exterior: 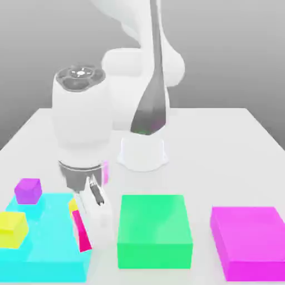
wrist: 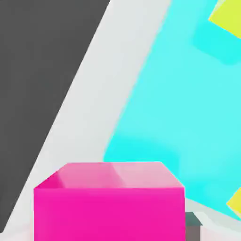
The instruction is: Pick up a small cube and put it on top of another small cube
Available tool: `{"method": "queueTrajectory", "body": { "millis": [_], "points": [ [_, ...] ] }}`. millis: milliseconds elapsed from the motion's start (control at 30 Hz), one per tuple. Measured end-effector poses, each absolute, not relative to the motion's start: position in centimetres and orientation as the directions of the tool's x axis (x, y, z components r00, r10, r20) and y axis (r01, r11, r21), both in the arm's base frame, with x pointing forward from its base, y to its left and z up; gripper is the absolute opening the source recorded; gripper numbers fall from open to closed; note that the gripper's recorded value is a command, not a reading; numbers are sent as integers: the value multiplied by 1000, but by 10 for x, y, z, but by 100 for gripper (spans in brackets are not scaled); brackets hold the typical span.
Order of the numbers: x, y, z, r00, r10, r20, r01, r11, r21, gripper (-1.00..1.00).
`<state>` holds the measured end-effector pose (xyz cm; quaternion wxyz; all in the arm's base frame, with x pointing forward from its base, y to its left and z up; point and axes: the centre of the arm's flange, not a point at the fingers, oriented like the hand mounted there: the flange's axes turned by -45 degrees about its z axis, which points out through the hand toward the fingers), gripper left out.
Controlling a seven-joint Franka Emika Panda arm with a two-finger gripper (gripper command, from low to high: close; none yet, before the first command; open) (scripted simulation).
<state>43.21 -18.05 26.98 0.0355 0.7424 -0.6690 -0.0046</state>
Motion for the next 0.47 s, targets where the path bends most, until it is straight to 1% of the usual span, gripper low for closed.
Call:
{"method": "queueTrajectory", "body": {
  "millis": [100,200,267,333,367,467],
  "points": [
    [370,-249,290,-230,-972,36,-972,232,37,-100],
    [318,-280,304,-479,-877,14,-877,480,8,-100],
    [300,-290,289,-556,-831,5,-831,556,1,-100],
    [296,-291,264,-575,-818,2,-818,575,-1,-100],
    [294,-291,255,-578,-816,1,-816,578,-2,100],
    [294,-291,255,-578,-816,1,-816,578,-2,100]
  ]
}}
